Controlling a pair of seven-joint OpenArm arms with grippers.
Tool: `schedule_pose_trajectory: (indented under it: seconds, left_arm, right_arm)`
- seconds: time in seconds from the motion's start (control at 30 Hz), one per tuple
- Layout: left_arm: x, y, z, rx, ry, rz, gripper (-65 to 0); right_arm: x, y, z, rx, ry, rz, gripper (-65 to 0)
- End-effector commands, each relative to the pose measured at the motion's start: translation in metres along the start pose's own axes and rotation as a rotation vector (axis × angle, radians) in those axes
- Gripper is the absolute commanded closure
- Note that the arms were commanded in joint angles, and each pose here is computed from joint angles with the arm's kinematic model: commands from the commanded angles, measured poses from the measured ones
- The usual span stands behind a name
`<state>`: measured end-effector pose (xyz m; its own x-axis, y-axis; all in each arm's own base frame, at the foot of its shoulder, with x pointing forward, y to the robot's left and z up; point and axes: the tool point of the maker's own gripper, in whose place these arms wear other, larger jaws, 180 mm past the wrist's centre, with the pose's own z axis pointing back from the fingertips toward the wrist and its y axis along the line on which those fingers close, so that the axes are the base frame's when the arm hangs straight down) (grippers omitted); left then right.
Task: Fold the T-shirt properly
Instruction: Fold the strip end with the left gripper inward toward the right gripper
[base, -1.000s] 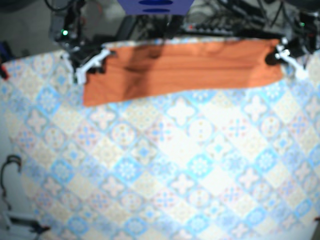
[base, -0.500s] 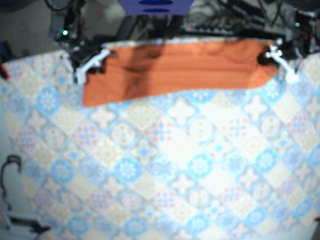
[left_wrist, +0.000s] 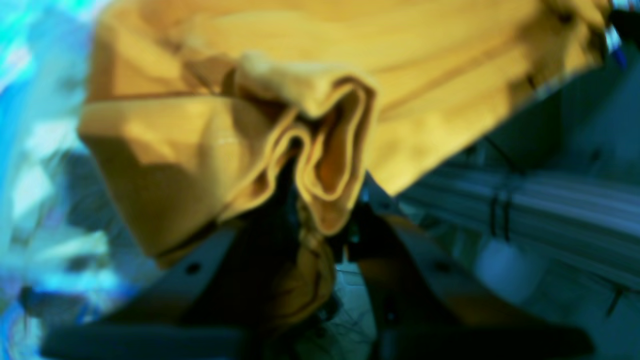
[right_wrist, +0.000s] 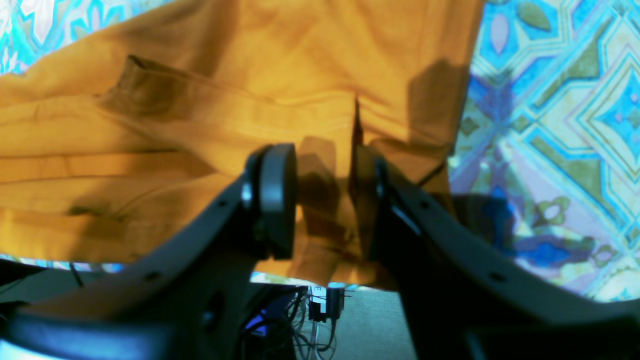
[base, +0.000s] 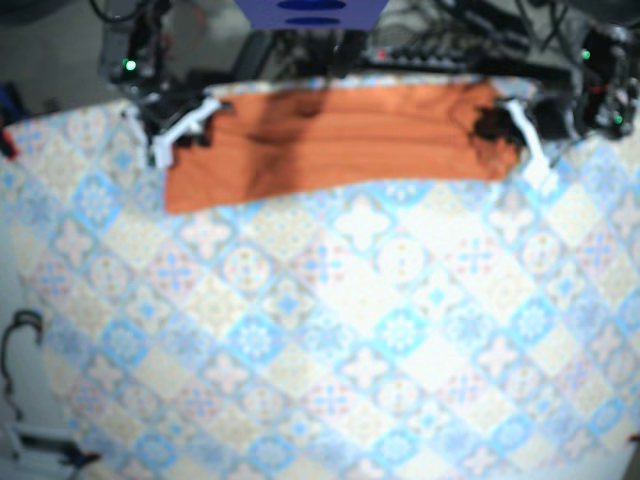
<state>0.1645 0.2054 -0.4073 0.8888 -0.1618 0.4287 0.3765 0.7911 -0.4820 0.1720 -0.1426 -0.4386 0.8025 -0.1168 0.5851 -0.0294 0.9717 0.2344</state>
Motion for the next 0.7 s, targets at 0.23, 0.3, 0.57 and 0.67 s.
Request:
schedule_pose_trajectory:
  seconds: [0.23,0.3,0.57,0.67]
  left_arm:
    - [0.032,-0.029,-0.015,-0.044,0.071,-0.244,0.0]
    - [0.037,-0.034,-0.021,-0.054,0.082,-0.281,0.0]
    - [0.049,-0.055,-0.045,-0.108,0.144,-0.407,0.0]
    - [0.056,-0.063,-0.05,-0.127,0.15,-0.447,0.0]
  right_arm:
    - [0.01,0.0,0.003,0.003,-0.036,0.01,-19.5]
    - [0.011,0.0,0.004,0.003,-0.039,0.011,-19.5]
    - [0.016,0.0,0.006,-0.001,-0.057,0.015,-19.4]
    - [0.025,0.001,0.008,-0.001,-0.08,0.024,-19.4]
